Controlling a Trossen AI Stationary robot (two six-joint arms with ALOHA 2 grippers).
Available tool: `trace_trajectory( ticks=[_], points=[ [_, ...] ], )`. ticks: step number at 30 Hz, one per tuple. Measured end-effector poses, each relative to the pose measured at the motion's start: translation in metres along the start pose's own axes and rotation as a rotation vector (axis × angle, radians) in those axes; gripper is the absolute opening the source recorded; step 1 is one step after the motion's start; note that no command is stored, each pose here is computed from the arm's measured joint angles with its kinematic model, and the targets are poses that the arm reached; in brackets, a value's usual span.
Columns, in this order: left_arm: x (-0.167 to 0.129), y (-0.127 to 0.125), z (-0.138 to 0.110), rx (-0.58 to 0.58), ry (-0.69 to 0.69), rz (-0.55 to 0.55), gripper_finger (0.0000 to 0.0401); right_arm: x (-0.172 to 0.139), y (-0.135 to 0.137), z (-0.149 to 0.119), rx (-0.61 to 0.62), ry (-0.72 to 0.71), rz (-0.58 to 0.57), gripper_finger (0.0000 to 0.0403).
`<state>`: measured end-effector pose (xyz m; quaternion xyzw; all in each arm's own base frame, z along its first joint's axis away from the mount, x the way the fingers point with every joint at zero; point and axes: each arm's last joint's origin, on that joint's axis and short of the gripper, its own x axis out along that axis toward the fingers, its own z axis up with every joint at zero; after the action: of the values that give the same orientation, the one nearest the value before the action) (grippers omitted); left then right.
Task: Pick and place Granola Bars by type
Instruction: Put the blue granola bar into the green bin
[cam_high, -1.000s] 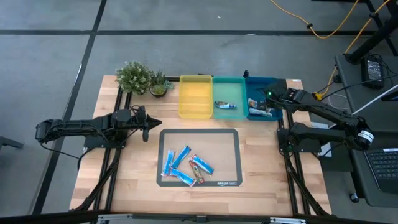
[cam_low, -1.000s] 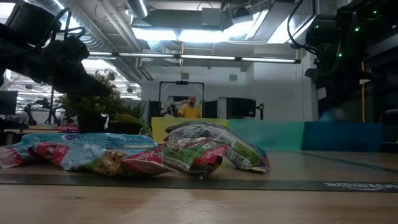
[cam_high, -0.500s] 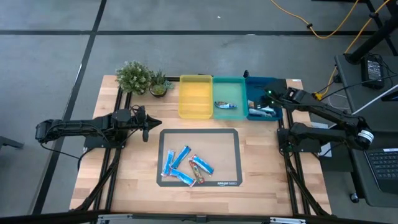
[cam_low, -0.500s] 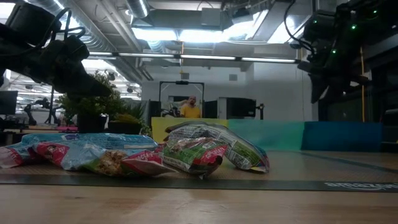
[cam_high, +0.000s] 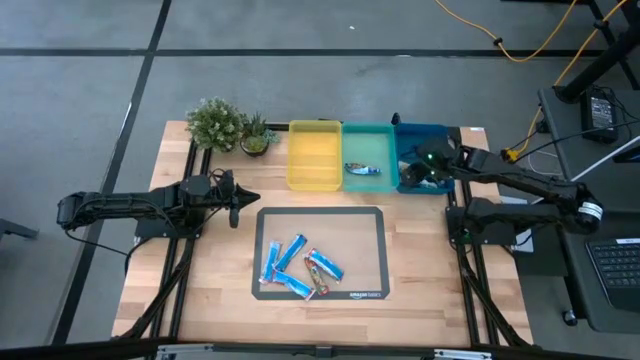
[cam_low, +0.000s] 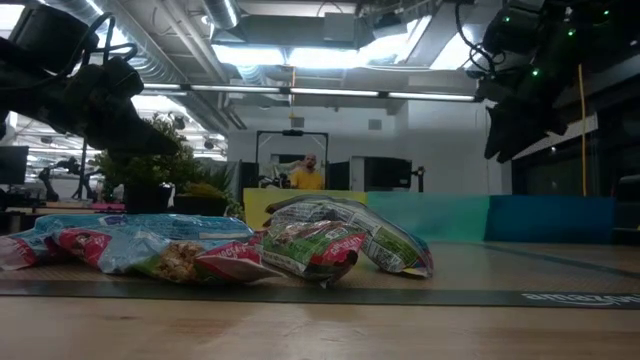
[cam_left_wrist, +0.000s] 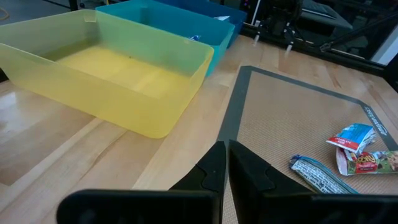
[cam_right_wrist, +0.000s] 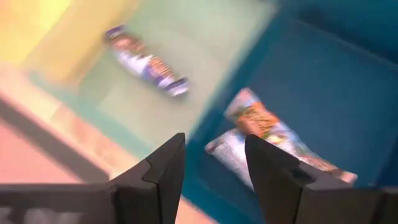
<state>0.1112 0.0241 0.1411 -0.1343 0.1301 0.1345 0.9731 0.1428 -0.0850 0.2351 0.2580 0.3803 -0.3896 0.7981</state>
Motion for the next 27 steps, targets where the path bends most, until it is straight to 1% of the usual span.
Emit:
trace_trajectory(
  ticks=[4,8,12,16,18,20,22,24,27],
  points=[
    [0.0,0.0,0.0,0.0,0.001,0.0,0.0011,-0.002,0.011,-0.004,-0.113,0.014,0.08,0.0171],
    [0.0,0.0,0.0,0.001,-0.002,0.0,0.0012,-0.006,0.027,-0.005,-0.244,-0.037,0.169,0.0171],
    [0.0,-0.001,0.004,0.026,-0.039,-0.006,0.0012,-0.015,0.051,-0.002,-0.385,-0.182,0.328,0.0164],
    [-0.001,-0.002,0.01,-0.009,-0.107,-0.017,0.001,-0.03,0.077,-0.001,-0.508,-0.361,0.495,0.015],
    [-0.001,-0.003,0.016,-0.055,-0.168,-0.029,0.0012,-0.037,0.087,-0.003,-0.549,-0.422,0.558,0.0142],
    [-0.002,-0.005,0.021,-0.137,-0.213,-0.057,0.0013,-0.042,0.093,-0.007,-0.569,-0.444,0.604,0.0135],
    [-0.003,-0.006,0.022,-0.219,-0.22,-0.094,0.0015,-0.046,0.098,-0.013,-0.568,-0.431,0.64,0.0129],
    [-0.003,-0.007,0.023,-0.264,-0.219,-0.116,0.0015,-0.049,0.102,-0.018,-0.561,-0.412,0.673,0.0123],
    [-0.003,-0.007,0.023,-0.322,-0.216,-0.14,0.0015,-0.054,0.107,-0.025,-0.584,-0.406,0.716,0.0116]
  ],
)
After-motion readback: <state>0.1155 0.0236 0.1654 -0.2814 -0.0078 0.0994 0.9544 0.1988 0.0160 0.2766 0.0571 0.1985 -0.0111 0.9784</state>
